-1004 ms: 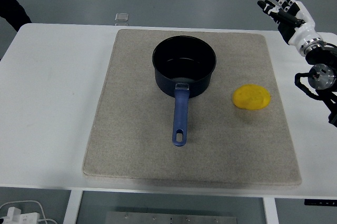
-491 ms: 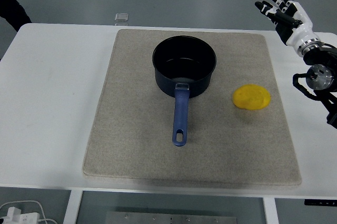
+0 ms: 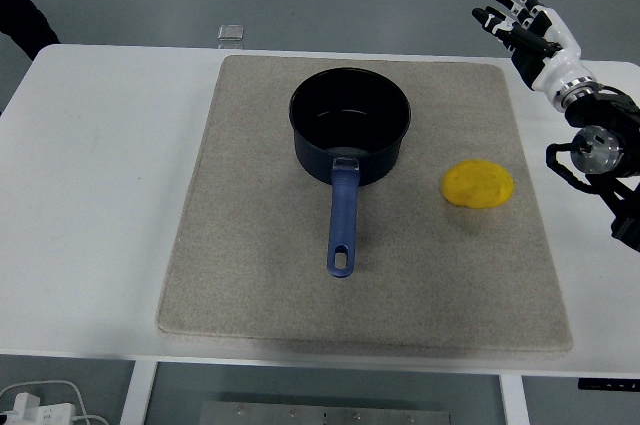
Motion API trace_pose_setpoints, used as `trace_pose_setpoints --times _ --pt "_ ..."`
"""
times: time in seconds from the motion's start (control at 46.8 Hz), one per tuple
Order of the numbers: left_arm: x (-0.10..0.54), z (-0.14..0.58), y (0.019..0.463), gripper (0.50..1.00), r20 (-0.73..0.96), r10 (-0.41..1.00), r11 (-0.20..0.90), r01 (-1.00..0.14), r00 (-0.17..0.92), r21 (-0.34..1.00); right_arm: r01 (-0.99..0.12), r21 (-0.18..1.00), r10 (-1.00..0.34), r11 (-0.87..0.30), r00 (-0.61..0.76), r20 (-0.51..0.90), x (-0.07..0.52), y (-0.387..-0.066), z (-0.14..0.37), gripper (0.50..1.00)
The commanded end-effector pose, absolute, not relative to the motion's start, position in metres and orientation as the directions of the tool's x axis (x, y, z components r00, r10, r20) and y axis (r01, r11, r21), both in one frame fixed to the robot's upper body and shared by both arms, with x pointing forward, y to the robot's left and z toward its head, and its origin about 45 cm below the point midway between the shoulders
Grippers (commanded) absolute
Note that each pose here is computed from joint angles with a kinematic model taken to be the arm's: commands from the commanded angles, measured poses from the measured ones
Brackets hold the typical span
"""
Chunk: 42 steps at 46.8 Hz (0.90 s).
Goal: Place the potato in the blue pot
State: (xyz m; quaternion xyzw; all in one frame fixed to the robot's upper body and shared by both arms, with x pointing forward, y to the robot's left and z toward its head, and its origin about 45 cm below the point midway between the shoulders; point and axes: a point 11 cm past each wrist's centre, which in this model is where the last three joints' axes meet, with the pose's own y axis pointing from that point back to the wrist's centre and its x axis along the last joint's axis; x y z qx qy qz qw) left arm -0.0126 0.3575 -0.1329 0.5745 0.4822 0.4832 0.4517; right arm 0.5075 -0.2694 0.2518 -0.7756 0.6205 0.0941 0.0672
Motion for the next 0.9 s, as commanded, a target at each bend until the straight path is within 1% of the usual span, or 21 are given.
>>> trace_pose_setpoints --times 0.0,0.15,0.256,0.363,0.577,0.726,0.791,0.876 --pt "-0.013 -0.133 0.358 0.996 0.121 0.990 -0.128 0.117 0.067 0.985 -0.968 0.018 -0.946 -0.251 0.241 -0.217 0.503 -0.275 0.247 0.930" --pt "-0.013 -0.133 0.358 0.996 0.121 0.990 -0.128 0.117 0.067 0.985 -0.951 0.030 -0.945 -0.306 0.301 -0.126 0.490 -0.309 0.248 0.930" --pt "-0.013 -0.133 0.358 0.996 0.121 0.990 -0.128 0.119 0.067 0.985 -0.941 0.030 -0.937 -0.337 0.332 -0.109 0.482 -0.328 0.254 0.930" --pt "-0.013 -0.133 0.358 0.996 0.121 0.990 -0.128 0.119 0.068 0.985 -0.920 0.044 -0.919 -0.390 0.385 -0.088 0.471 -0.338 0.258 0.930" --pt "-0.012 -0.133 0.358 0.996 0.121 0.990 -0.128 0.116 0.068 0.985 -0.860 0.064 -0.863 -0.506 0.504 -0.045 0.438 -0.336 0.270 0.930" --pt "-0.012 -0.133 0.358 0.996 0.121 0.990 -0.128 0.116 0.067 0.985 -0.816 0.119 -0.816 -0.566 0.575 0.061 0.415 -0.333 0.252 0.930" --pt "-0.012 -0.133 0.358 0.996 0.119 0.991 -0.126 0.116 0.067 0.985 -0.808 0.132 -0.805 -0.574 0.587 0.088 0.407 -0.332 0.243 0.930" --pt "-0.012 -0.133 0.357 0.996 0.119 0.991 -0.126 0.116 0.067 0.985 -0.823 0.145 -0.817 -0.550 0.565 0.110 0.401 -0.334 0.229 0.930"
